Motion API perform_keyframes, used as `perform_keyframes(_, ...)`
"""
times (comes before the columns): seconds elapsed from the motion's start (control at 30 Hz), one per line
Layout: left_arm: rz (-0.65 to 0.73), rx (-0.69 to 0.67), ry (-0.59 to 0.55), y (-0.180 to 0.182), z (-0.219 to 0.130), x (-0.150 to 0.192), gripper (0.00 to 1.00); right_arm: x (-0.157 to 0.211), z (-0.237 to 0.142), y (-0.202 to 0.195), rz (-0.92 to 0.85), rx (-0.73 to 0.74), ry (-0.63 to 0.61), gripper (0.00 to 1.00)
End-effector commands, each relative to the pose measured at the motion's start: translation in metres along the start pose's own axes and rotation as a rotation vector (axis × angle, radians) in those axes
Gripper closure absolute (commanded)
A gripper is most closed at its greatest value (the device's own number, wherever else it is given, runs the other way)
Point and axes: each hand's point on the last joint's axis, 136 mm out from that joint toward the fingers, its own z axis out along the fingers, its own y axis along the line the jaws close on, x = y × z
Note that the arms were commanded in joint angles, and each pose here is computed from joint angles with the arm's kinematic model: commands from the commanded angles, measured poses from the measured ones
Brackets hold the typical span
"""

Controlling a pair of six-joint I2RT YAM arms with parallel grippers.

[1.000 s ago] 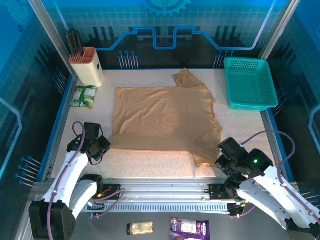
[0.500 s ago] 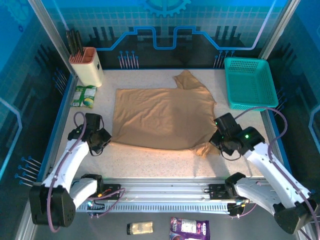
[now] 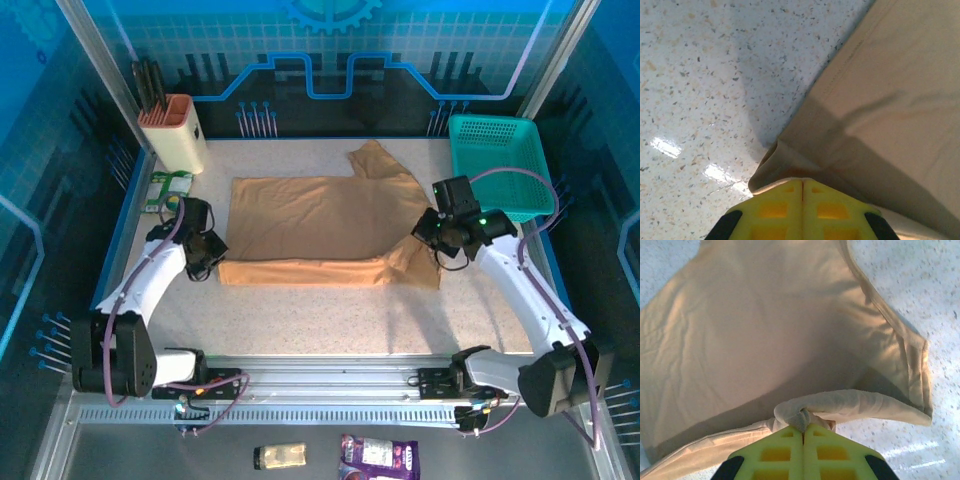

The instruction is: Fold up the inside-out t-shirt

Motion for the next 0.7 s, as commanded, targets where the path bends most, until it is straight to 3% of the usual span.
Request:
perform_keyframes(0.0,0.033,0.008,-0.031,-0.01,0.002,-0.013,1.0,-0.026,-0.001,0.016,-0.037,-0.041,-0.06,1.0)
perform_keyframes(0.37,0.06,0.002,-0.058,-0.025,0.009,-0.033,1.0,-0.059,0.02,0.029,-0.066,-0.037,-0.078,1.0)
perform_keyframes(0.67,0.072,-0.002,-0.06,-0.036,0.019,-0.046,1.0,-0.065,0.041,0.023,-0.086,-0.003,-0.059,1.0)
